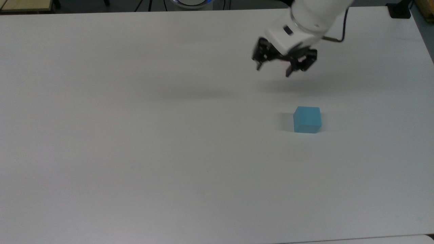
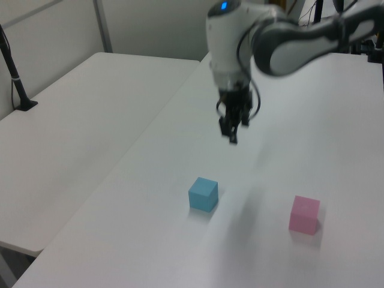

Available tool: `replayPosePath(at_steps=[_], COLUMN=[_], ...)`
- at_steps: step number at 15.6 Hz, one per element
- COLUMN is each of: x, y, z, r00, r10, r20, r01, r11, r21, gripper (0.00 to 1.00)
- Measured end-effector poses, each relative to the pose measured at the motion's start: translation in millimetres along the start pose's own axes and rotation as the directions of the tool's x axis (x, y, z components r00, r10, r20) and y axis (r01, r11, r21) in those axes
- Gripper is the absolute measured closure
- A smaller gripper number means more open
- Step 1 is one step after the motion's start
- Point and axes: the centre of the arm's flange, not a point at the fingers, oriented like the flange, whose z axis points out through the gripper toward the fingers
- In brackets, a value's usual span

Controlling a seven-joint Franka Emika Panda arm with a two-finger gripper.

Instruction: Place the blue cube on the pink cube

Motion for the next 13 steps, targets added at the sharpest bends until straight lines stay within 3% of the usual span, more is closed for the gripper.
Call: replayPosePath(at_steps=[2, 7, 13], x=[-2, -8, -38], y=[47, 140, 259], z=[-31, -72, -116], r00=[0.998, 0.988, 0.997], r10=[0.061, 0.154, 0.060], r20=[0.013, -0.013, -0.048], r01=[-0.061, -0.154, -0.055], r11=[0.998, 0.988, 0.994], r21=[-0.012, 0.003, 0.098], gripper=[0.00, 0.00, 0.00])
